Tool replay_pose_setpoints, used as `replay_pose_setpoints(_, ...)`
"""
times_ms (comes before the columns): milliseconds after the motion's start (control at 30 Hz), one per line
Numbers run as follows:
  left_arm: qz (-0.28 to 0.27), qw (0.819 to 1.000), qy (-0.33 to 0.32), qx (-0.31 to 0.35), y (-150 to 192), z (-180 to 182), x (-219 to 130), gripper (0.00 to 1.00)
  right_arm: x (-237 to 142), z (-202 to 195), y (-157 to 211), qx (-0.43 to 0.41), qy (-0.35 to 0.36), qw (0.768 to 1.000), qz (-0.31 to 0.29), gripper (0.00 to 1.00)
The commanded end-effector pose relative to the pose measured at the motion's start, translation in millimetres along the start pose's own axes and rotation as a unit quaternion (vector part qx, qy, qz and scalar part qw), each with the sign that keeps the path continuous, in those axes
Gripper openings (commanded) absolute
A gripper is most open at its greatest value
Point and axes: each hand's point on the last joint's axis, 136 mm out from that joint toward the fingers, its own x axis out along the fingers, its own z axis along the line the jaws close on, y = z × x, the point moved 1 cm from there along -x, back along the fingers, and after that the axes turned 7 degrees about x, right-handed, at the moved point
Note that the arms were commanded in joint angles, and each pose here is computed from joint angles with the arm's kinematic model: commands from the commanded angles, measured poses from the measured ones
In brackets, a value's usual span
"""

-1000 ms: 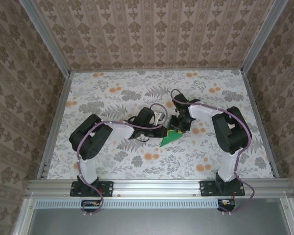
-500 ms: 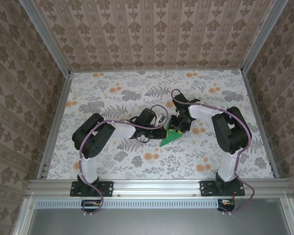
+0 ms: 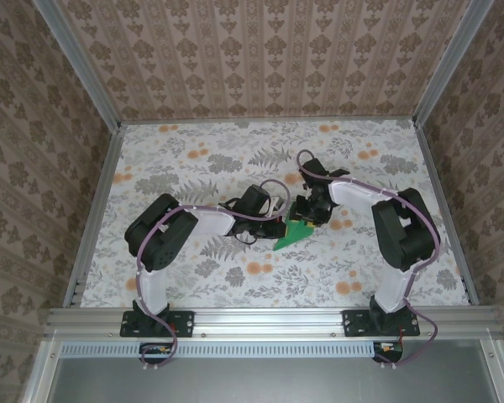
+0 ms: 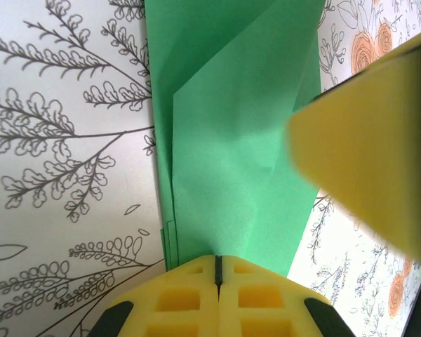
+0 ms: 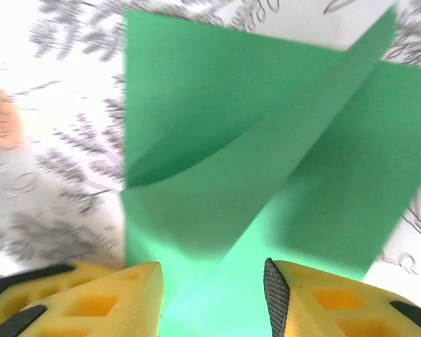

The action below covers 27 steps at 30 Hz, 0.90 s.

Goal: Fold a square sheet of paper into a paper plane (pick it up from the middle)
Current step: Fourth fold the wing at the center of the table.

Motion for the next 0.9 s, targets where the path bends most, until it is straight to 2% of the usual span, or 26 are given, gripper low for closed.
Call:
replay_pose_setpoints(0, 0.051, 0.997, -0.057, -0.021, 31, 29, 6, 0.00, -38, 20, 1, -0.042, -0.060, 0.997, -0.031, 0.43)
replay_pose_setpoints(100, 0.054, 0.996, -0.063, -0.029, 34, 33, 7, 0.00, -35, 33, 12, -0.054, -0.126, 0.990, -0.019, 0.28)
replay_pose_setpoints(167, 0.057, 0.996, -0.067, -0.034, 36, 35, 8, 0.00, -25, 30, 19, -0.052, -0.138, 0.989, -0.007, 0.15)
replay_pose_setpoints(267, 0.062, 0.994, -0.076, -0.041, 39, 38, 8, 0.00, -13, 29, 25, -0.053, -0.156, 0.986, 0.003, 0.06)
replay_pose_setpoints(600, 0.075, 0.991, -0.092, -0.055, 45, 42, 7, 0.00, 18, 23, 32, -0.062, -0.167, 0.984, 0.028, 0.01)
replay_pose_setpoints(867, 0.092, 0.989, -0.101, -0.057, 52, 44, 7, 0.00, 35, 10, 27, -0.063, -0.132, 0.989, 0.028, 0.00)
